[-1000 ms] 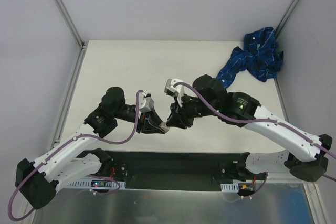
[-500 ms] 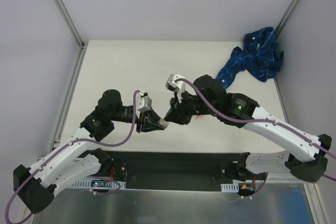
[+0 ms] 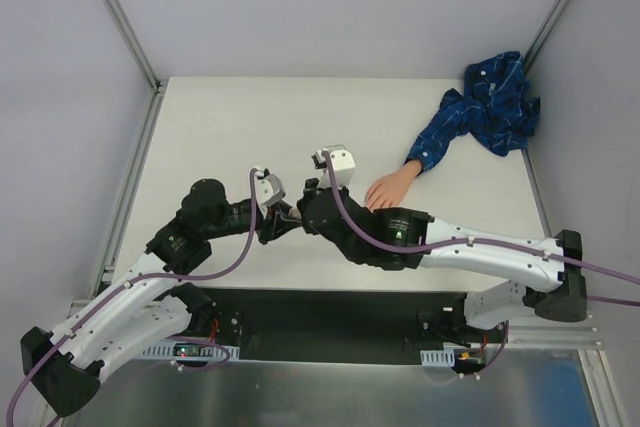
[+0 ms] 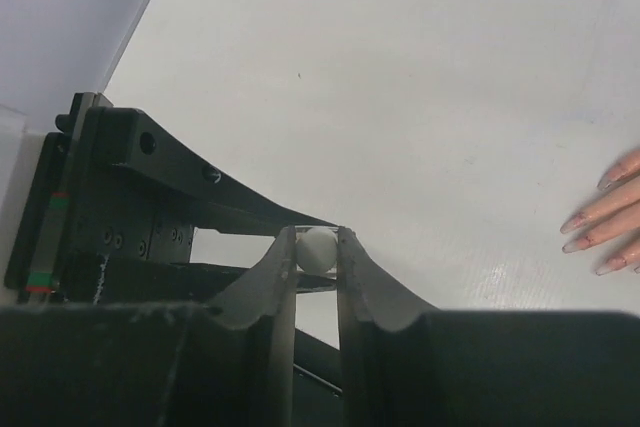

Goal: Paint the nails

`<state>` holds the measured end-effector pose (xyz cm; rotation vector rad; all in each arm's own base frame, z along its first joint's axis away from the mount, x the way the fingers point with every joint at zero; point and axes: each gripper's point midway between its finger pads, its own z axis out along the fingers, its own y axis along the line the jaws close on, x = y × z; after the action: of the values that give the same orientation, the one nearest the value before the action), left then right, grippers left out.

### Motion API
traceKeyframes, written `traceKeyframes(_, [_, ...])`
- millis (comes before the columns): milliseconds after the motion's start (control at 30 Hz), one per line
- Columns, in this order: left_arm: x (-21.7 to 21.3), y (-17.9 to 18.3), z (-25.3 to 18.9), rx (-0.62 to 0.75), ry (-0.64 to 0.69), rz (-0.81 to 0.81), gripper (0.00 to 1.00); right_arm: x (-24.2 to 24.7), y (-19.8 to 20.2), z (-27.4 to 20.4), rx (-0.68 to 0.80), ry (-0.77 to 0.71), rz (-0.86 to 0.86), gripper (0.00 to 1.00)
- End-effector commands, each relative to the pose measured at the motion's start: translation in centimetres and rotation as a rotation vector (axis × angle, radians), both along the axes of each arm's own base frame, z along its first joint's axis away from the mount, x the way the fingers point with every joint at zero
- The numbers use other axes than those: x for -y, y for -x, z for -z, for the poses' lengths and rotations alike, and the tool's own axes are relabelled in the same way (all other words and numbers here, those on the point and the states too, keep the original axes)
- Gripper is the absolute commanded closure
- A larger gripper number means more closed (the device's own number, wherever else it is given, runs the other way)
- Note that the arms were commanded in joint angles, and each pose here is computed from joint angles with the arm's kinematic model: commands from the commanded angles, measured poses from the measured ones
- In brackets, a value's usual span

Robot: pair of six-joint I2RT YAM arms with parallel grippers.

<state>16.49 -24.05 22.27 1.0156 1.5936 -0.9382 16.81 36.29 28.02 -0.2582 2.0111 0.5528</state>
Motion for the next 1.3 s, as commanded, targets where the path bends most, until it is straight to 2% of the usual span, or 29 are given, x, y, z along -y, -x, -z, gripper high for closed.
traceKeyframes(0, [1.0, -0.1, -6.1, 0.188, 0.141, 0.048, 1.00, 1.4, 1.0, -1.7, -0.008, -0.053, -0.045, 0.82])
traceKeyframes(33, [1.1, 0.1, -6.1, 0.187, 0.142, 0.058, 1.00, 1.7, 0.8, -1.9, -0.007, -0.044, -0.069, 0.69])
traceKeyframes(100, [1.4, 0.8, -6.1, 0.184, 0.145, 0.106, 1.00, 2.1, 1.7, -2.5, -0.001, -0.015, -0.200, 0.58])
traceKeyframes(133, [1.4, 0.9, -6.2, 0.183, 0.148, 0.116, 1.00, 2.8, 1.5, -2.6, 0.002, 0.011, -0.218, 0.48])
traceKeyframes(200, [1.7, 1.8, -6.2, 0.175, 0.152, 0.172, 1.00, 4.4, 1.9, -3.8, 0.065, 0.064, -0.295, 0.39])
traceKeyframes(233, [1.9, 2.4, -6.2, 0.169, 0.156, 0.205, 1.00, 4.8, 2.2, -3.7, 0.088, 0.088, -0.337, 0.26])
traceKeyframes(300, [2.3, 4.3, -6.3, 0.148, 0.168, 0.324, 1.00, 5.4, 3.4, -4.4, 0.122, 0.081, -0.489, 0.21])
traceKeyframes(333, [2.3, 5.0, -6.4, 0.129, 0.174, 0.364, 1.00, 5.5, 3.8, -4.2, 0.153, 0.103, -0.578, 0.21])
traceKeyframes(400, [2.6, 6.3, -6.5, 0.093, 0.181, 0.461, 1.00, 5.0, 6.0, -5.0, 0.155, 0.024, -0.775, 0.21])
traceKeyframes(467, [2.6, 8.1, -6.8, 0.050, 0.198, 0.583, 1.00, 4.7, 6.9, -5.1, 0.179, 0.010, -0.881, 0.23])
traceKeyframes(567, [2.5, 8.8, -6.7, 0.014, 0.208, 0.627, 1.00, 3.9, 7.7, -5.5, 0.185, -0.021, -0.990, 0.30])
traceKeyframes(833, [2.6, 8.8, -6.6, 0.001, 0.209, 0.632, 1.00, 2.4, 7.8, -6.6, 0.184, -0.051, -1.050, 0.43])
traceKeyframes(967, [2.6, 8.8, -6.6, 0.010, 0.210, 0.627, 1.00, 1.9, 7.6, -6.4, 0.150, -0.060, -1.062, 0.53])
traceKeyframes(1100, [2.6, 8.9, -6.6, 0.001, 0.210, 0.638, 1.00, 1.6, 7.9, -6.9, 0.153, -0.079, -1.092, 0.55])
traceKeyframes(1133, [2.6, 8.9, -6.6, 0.000, 0.210, 0.637, 1.00, 1.6, 8.0, -6.9, 0.152, -0.080, -1.095, 0.57])
traceKeyframes(1167, [2.6, 8.9, -6.7, 0.005, 0.210, 0.634, 1.00, 1.6, 7.9, -6.8, 0.150, -0.078, -1.090, 0.66])
traceKeyframes(1267, [2.6, 8.7, -6.6, 0.019, 0.211, 0.617, 1.00, 1.5, 7.9, -6.3, 0.120, -0.083, -1.089, 0.79])
